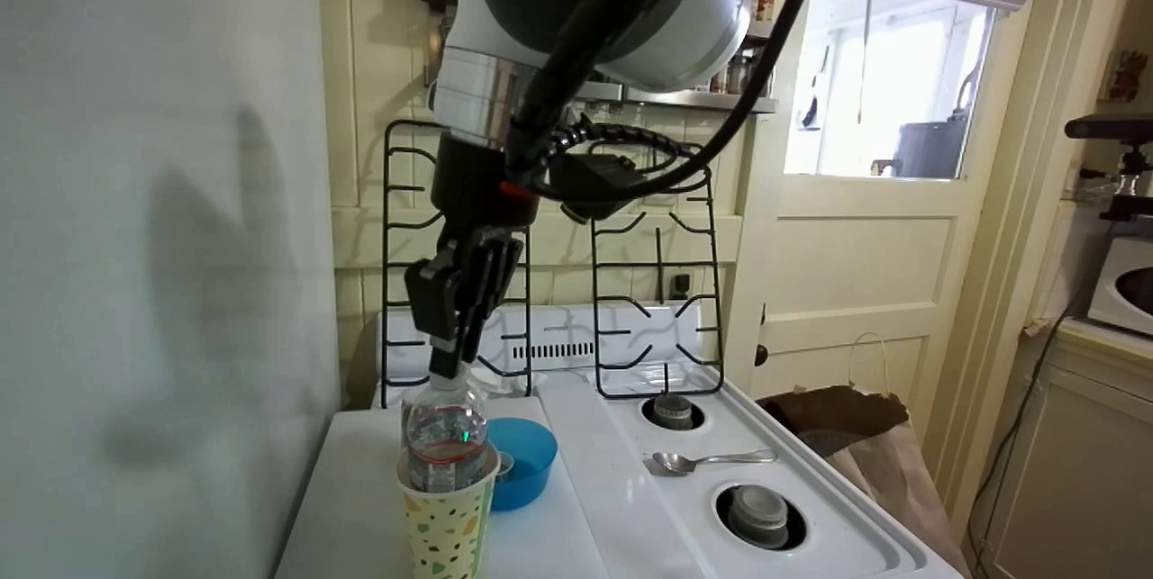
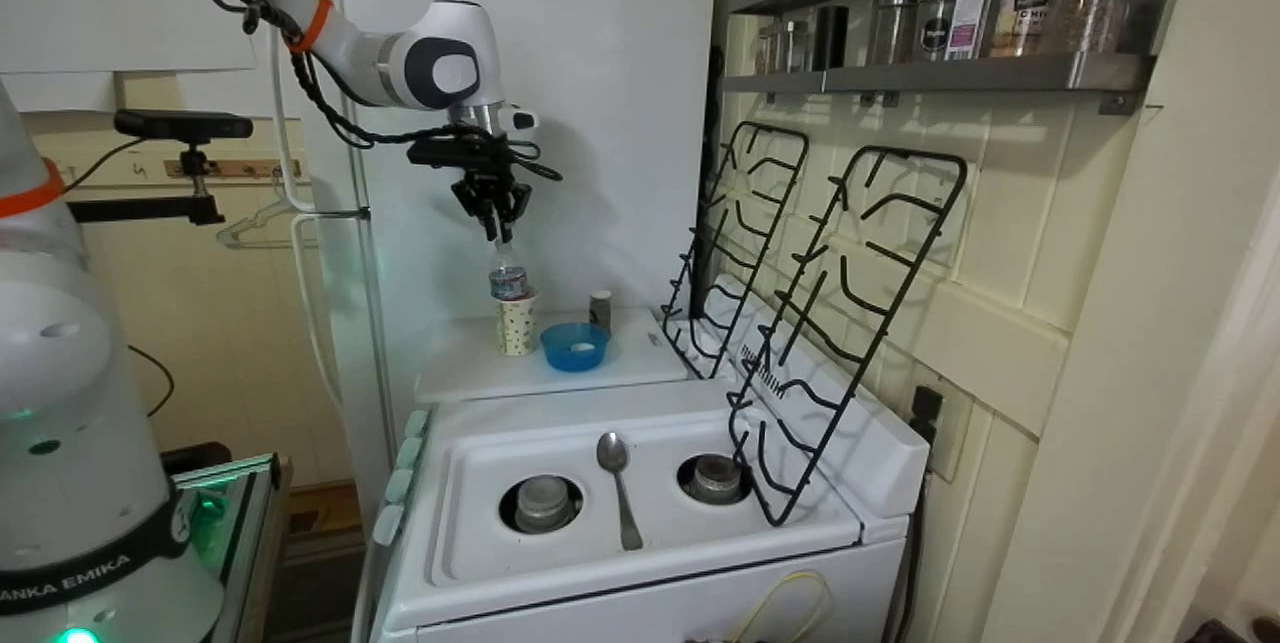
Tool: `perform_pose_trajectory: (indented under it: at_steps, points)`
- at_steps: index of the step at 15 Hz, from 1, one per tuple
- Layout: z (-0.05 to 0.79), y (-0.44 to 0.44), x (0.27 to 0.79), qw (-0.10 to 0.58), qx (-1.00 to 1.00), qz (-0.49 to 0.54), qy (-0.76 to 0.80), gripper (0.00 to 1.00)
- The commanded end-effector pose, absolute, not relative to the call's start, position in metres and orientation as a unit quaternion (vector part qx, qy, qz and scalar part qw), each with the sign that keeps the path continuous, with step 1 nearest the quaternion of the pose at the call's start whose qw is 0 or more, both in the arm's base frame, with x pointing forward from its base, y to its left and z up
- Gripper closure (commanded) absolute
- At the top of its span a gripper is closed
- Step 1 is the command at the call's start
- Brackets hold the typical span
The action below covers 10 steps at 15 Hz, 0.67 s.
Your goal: Remove the water bottle from the paper cup
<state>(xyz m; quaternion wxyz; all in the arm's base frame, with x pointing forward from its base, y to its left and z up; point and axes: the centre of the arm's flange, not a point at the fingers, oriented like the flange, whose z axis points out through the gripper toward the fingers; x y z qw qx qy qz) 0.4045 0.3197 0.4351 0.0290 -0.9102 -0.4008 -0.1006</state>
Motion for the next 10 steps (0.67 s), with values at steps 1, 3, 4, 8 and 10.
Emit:
perform_pose_trajectory:
  at_steps: [1, 3, 4, 8, 10]
  points:
    - [0.479, 0.315, 0.394, 0.063, -0.898, -0.164, -0.404, 0.93]
    - [0.505, 0.311, 0.393, 0.075, -0.892, -0.196, -0.401, 0.93]
    - [0.515, 0.309, 0.393, 0.080, -0.890, -0.201, -0.400, 0.93]
    - [0.506, 0.306, 0.394, 0.076, -0.903, -0.149, -0.395, 0.45]
    - [0.483, 0.308, 0.398, 0.075, -0.908, -0.115, -0.396, 0.31]
